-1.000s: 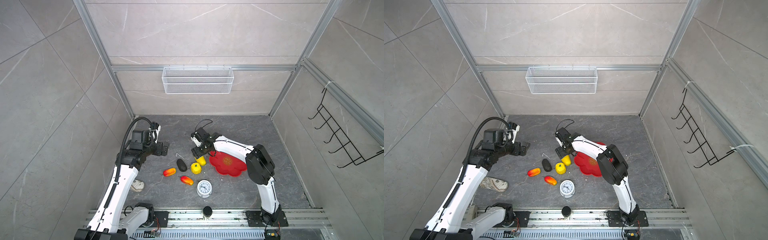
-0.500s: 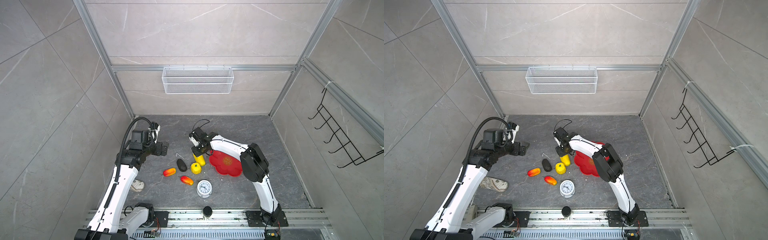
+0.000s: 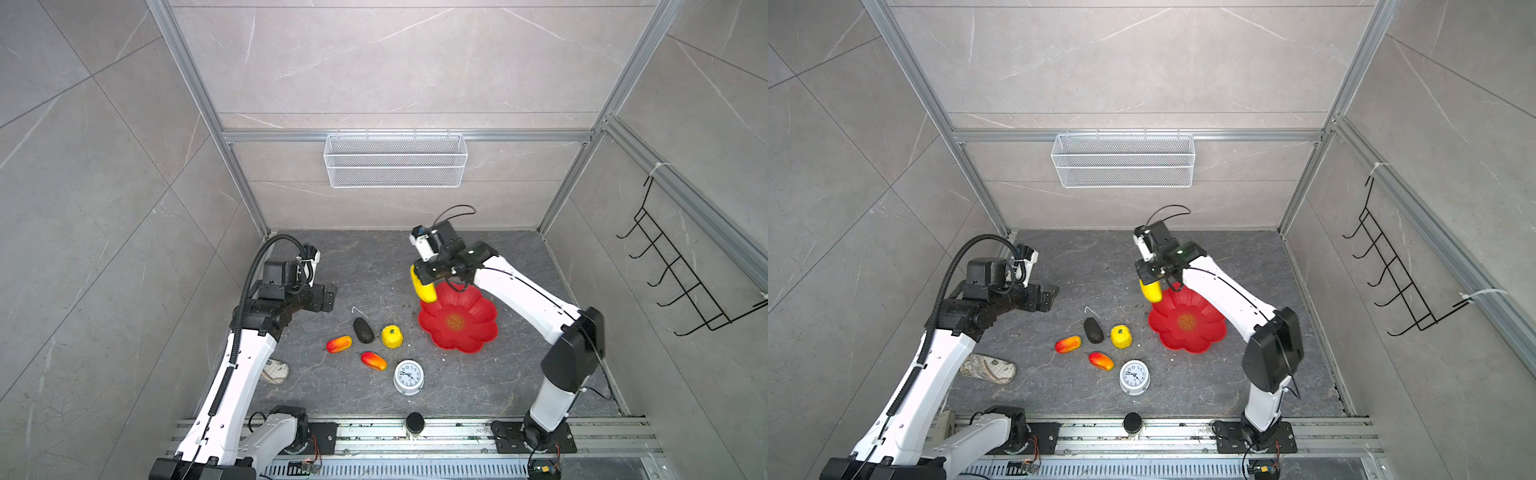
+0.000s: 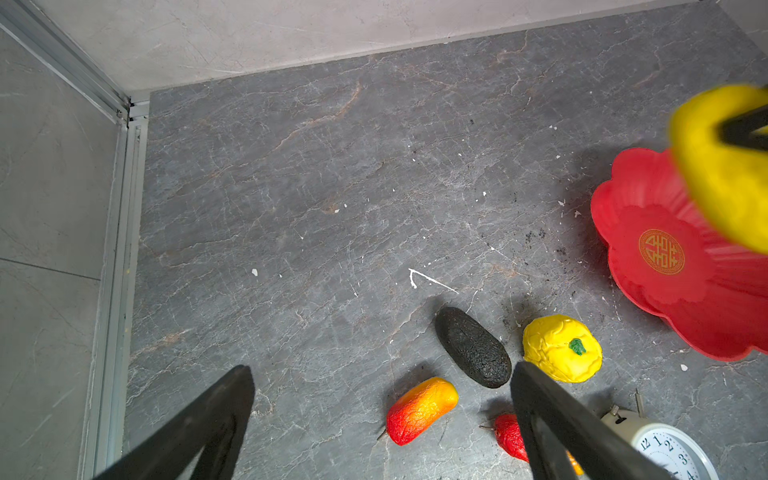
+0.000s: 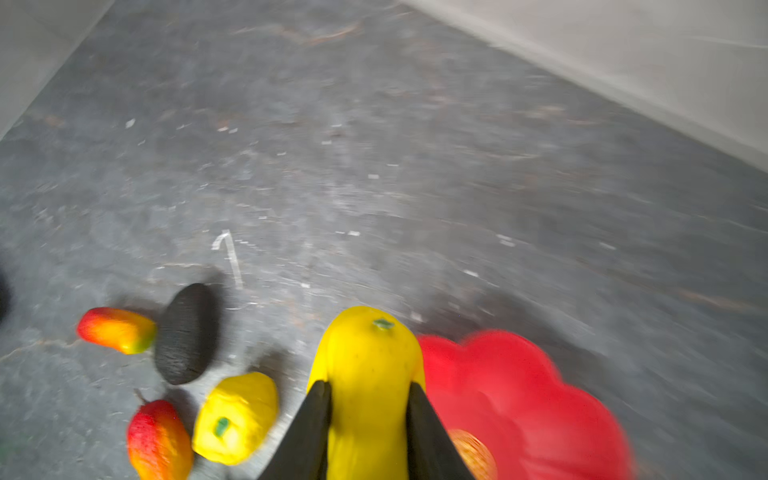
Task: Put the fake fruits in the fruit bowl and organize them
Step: 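Carry the long yellow fruit into the red bowl and release it, then reach the right gripper to the round yellow fruit and grasp it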
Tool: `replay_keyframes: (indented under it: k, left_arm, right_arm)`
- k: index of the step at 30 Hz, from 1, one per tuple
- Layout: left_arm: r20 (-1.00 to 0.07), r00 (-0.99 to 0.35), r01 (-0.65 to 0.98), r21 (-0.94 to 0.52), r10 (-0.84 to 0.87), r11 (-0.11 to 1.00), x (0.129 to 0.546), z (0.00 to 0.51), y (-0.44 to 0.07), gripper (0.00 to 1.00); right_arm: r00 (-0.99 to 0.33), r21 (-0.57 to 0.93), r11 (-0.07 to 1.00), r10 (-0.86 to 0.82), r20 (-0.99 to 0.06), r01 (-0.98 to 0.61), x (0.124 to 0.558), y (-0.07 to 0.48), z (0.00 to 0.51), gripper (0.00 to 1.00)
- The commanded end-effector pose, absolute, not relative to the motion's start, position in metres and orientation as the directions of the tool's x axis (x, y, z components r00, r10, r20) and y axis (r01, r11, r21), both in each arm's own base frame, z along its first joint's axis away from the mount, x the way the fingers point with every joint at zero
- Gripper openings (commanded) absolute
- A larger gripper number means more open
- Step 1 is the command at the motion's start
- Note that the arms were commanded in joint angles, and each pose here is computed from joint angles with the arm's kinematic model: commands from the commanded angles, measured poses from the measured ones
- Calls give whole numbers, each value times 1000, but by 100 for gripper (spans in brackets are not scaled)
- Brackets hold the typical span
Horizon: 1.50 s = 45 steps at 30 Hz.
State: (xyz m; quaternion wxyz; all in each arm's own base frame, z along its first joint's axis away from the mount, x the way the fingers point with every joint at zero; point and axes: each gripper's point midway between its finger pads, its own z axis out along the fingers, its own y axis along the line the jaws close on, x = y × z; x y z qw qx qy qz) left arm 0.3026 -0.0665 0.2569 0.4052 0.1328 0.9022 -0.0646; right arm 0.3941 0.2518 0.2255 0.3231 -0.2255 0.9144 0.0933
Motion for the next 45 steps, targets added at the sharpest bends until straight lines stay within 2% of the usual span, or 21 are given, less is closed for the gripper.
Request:
replay_keyframes:
  k: [1,7,15,25,28,31,32,33,39,45]
  left_arm:
    - [-765,-611,298,13,201,955,305,264,-64,100]
    - [-757,-621,304,6,203,953,305,261,-66,100]
    - [-768,-608,307,7,202,952,303,266,-66,100]
    - [-772,-602,310,10,204,951,302,269,-66,100]
    - [-773,-601,310,10,204,951,302,269,-66,100]
    - [-772,-601,312,9,204,950,302,268,-66,100]
    - [-772,-602,312,8,204,950,302,268,-67,100]
    - [-770,-604,312,8,205,950,302,267,-67,100]
    - [-767,-608,313,8,207,950,303,266,-67,100]
    - [-764,-611,313,7,207,950,303,264,-67,100]
  right_arm:
    - [-791,-29,926,-337,-511,-376,380,194,182,31]
    - [-869,-31,966,-246,-429,-258,358,139,136,31]
    - [-895,-27,979,-198,-399,-204,366,130,76,29]
    - [-907,-91,977,-215,-363,-195,372,121,51,34]
    - [-906,-93,976,-218,-363,-197,372,121,60,42]
    - [-897,-102,970,-241,-370,-219,371,122,86,74]
    - [-889,-100,969,-249,-383,-228,372,124,100,95]
    - [-882,-101,964,-264,-390,-244,370,127,111,100]
    - [-774,-93,913,-388,-500,-397,360,185,184,100]
    - [-714,37,817,-479,-511,-575,327,282,176,100]
